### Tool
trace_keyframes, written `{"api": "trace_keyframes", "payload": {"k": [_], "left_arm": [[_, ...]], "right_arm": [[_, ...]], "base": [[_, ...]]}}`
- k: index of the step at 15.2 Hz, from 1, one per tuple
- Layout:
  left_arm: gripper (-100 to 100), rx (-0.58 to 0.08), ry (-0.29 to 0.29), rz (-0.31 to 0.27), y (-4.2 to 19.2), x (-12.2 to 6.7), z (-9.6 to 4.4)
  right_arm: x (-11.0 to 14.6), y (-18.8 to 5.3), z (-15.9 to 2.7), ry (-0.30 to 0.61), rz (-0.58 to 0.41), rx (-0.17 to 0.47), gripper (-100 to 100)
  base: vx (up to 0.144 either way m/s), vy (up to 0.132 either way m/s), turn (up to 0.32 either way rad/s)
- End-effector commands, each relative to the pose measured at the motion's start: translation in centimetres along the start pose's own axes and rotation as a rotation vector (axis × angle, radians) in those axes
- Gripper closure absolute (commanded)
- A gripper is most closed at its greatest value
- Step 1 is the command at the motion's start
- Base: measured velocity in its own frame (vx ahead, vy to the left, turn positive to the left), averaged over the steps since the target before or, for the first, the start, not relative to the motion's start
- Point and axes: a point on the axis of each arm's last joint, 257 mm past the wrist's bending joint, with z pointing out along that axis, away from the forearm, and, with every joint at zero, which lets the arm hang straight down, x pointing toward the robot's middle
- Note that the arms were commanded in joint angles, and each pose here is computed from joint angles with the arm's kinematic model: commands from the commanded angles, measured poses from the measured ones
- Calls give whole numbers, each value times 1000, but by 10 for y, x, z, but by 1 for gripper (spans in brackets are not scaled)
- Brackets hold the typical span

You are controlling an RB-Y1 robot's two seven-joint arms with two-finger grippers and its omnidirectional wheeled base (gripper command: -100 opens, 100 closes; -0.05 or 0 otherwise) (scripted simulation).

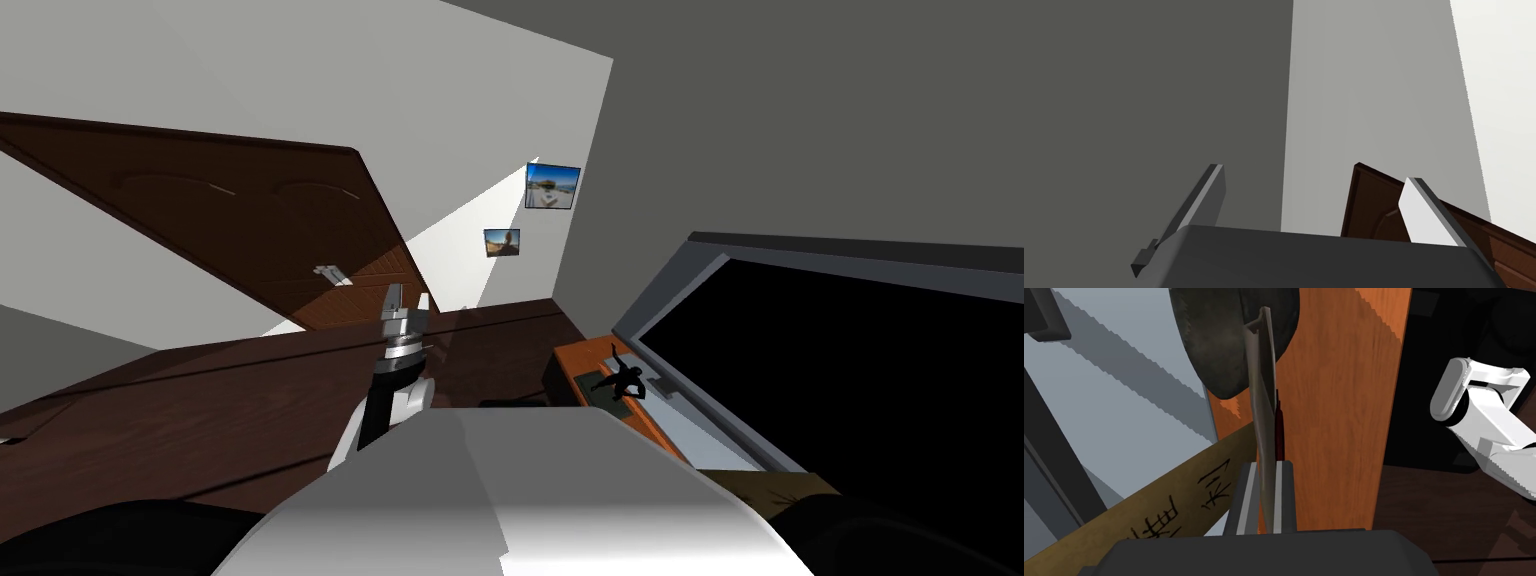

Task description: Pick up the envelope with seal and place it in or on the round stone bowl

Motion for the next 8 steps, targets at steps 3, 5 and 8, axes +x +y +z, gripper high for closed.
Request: {"api": "trace_keyframes", "payload": {"k": [3, 5, 8], "left_arm": [[0, 0, 0, 0, 0, 0, 0], [0, 0, 0, 0, 0, 0, 0], [0, 0, 0, 0, 0, 0, 0]], "right_arm": [[-4, -4, -6, 0, -9, -1, -100], [-4, -4, -6, 0, -9, -2, -100], [-10, -15, -21, 2, -20, 3, -100]], "base": [[-38, -5, -37], [-3, 0, 0], [1, 7, -25]]}}
